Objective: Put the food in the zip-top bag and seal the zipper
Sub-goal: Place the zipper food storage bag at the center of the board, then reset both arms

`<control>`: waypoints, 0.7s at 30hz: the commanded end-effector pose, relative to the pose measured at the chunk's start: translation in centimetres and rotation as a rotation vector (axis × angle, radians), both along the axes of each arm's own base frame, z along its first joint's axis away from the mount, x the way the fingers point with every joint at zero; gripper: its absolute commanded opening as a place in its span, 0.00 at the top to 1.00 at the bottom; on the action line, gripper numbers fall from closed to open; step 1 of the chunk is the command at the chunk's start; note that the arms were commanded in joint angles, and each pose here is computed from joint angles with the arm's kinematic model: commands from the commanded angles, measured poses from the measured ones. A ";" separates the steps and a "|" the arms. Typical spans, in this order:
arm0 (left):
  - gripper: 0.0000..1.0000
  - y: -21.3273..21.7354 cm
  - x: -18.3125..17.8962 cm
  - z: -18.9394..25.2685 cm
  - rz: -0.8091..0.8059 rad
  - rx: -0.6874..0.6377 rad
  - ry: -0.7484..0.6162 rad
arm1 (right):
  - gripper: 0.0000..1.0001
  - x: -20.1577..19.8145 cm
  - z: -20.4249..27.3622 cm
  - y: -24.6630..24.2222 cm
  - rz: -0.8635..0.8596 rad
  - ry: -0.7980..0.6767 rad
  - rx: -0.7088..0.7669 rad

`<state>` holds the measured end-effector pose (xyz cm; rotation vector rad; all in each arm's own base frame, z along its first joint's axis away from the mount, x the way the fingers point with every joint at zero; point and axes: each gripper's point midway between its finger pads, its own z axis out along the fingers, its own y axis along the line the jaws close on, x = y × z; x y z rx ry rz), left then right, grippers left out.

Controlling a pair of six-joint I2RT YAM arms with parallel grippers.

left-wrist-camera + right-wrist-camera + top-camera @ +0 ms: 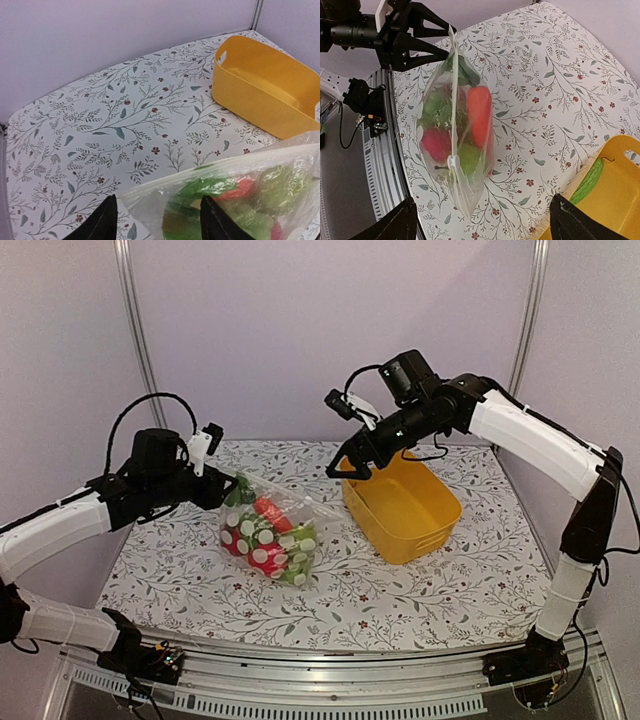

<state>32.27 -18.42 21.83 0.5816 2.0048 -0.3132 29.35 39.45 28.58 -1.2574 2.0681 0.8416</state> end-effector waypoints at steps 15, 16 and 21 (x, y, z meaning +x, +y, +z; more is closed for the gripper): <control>0.00 7.0 3.9 13.2 0.463 -0.050 -0.265 | 0.01 11.9 11.9 -17.7 -0.990 -0.375 0.232; 0.00 7.1 3.8 13.7 0.464 -0.063 -0.272 | 0.01 11.8 13.0 -18.3 -1.020 -0.395 0.261; 0.00 7.0 3.6 16.4 0.447 -0.119 -0.318 | 0.01 11.2 15.7 -19.3 -1.053 -0.442 0.336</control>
